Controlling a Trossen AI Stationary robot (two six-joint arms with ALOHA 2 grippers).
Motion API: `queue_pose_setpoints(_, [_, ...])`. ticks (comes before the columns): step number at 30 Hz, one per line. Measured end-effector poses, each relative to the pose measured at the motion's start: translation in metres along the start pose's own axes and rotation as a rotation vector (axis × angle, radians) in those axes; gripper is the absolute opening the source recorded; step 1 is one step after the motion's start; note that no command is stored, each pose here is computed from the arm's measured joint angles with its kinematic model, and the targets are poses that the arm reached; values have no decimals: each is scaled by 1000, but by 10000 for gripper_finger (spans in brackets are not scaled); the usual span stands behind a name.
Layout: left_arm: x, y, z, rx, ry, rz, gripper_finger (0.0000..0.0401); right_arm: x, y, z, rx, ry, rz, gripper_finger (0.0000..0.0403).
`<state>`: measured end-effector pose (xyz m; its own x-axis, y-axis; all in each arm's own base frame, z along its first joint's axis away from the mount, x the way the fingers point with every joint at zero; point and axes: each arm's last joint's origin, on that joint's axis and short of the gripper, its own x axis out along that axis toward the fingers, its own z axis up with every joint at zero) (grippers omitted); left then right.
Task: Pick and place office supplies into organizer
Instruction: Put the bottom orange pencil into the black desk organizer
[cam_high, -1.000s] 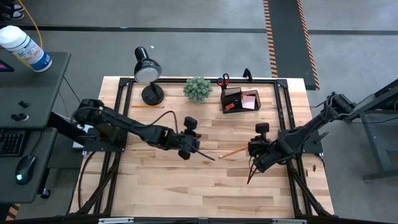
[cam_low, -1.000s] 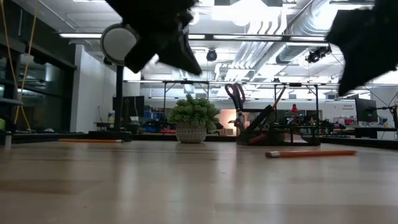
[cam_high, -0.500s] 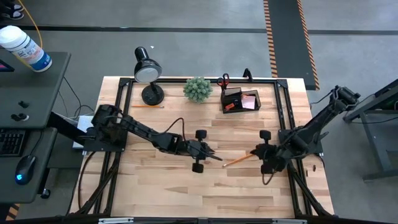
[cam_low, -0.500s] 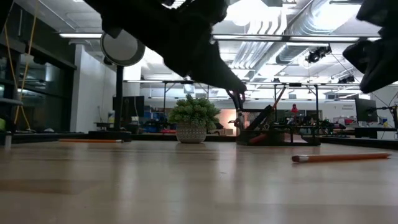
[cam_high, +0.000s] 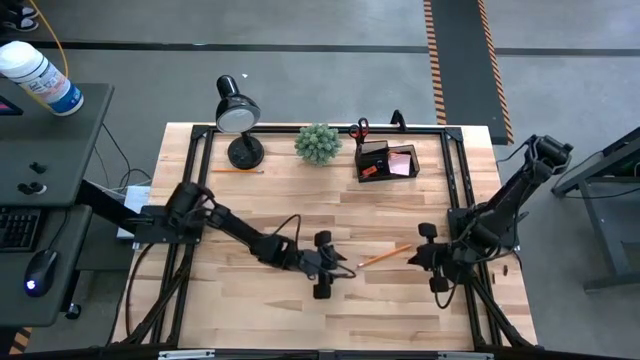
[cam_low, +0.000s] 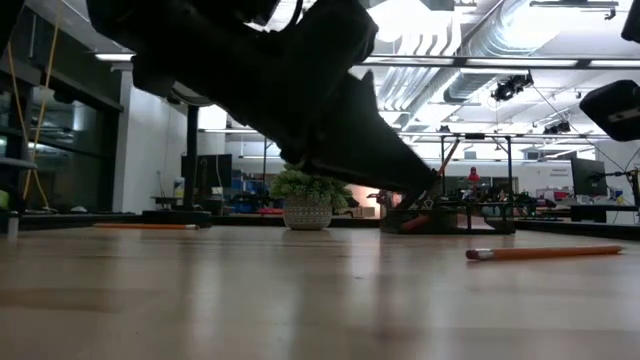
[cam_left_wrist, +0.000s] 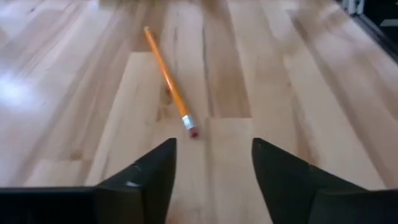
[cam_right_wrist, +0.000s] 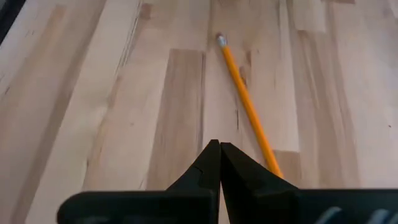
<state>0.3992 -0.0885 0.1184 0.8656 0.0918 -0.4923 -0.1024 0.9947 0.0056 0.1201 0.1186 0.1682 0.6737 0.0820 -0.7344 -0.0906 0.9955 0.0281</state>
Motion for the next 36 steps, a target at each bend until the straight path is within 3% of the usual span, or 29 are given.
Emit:
queue_pose_setpoints(6, [11,-1,6,-8,-29,55,253,0,3,4,-3,-37,23,0])
queue_pose_setpoints(10, [23,-6,12,-26,-25,64,267,0,3,4,-9,-52,10,0])
queue_pose_setpoints(16, [44,-12,7,-35,132,92,256,0,4,6,-77,-68,13,0])
queue_pose_setpoints(24, [57,-16,12,-97,144,128,232,0,3,6,-156,-71,6,0])
queue_pose_setpoints(36, [60,-16,6,-163,169,170,229,0,3,6,-239,-71,4,0])
